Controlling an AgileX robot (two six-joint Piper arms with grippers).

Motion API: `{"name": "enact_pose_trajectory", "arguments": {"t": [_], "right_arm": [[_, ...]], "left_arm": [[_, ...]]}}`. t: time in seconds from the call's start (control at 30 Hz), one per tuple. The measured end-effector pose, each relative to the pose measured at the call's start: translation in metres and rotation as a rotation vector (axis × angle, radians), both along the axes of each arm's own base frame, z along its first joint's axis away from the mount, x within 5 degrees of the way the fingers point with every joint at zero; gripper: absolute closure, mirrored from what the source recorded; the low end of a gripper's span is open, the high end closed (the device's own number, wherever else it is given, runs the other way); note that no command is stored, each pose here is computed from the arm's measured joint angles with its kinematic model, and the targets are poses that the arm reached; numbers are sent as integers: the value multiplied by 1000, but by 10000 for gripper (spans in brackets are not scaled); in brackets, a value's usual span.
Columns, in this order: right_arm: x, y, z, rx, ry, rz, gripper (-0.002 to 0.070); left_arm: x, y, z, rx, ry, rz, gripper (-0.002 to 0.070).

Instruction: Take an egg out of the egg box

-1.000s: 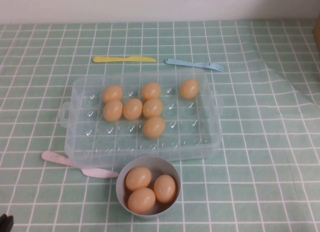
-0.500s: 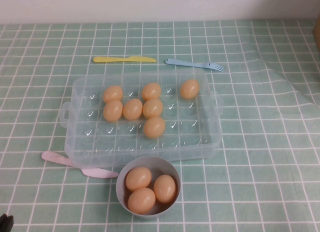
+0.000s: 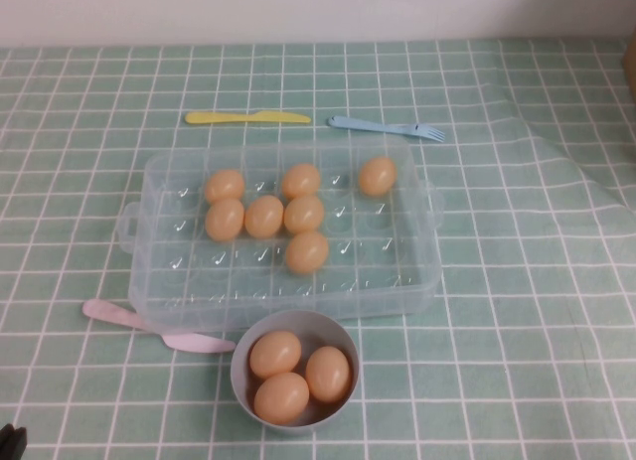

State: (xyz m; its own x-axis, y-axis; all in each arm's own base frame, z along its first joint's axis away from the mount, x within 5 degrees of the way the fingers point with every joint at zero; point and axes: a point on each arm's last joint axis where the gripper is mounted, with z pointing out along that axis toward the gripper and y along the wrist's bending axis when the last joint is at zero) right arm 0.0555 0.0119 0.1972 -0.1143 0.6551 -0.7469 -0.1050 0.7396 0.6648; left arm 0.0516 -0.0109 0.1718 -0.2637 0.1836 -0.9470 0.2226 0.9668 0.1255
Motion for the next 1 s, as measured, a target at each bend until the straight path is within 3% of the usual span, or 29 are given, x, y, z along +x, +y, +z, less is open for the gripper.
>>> {"name": "enact_pose_trajectory", "arguments": {"t": [0.2,0.43,0.6,0.8,1.0], "right_arm": [[0,14,23,-43,134,155,694],[27,27,61,-239,512,364,694],[61,26,82,-379,724,442,694],[106,30,90,-472,830,515,694],[151,73,92,-603,874,678,694]], "left_arm": [[0,0,0,0,0,0,678],[0,0,0,0,0,0,678],[0,0,0,0,0,0,678],[0,0,0,0,0,0,678],[0,0,0,0,0,0,678]]}}
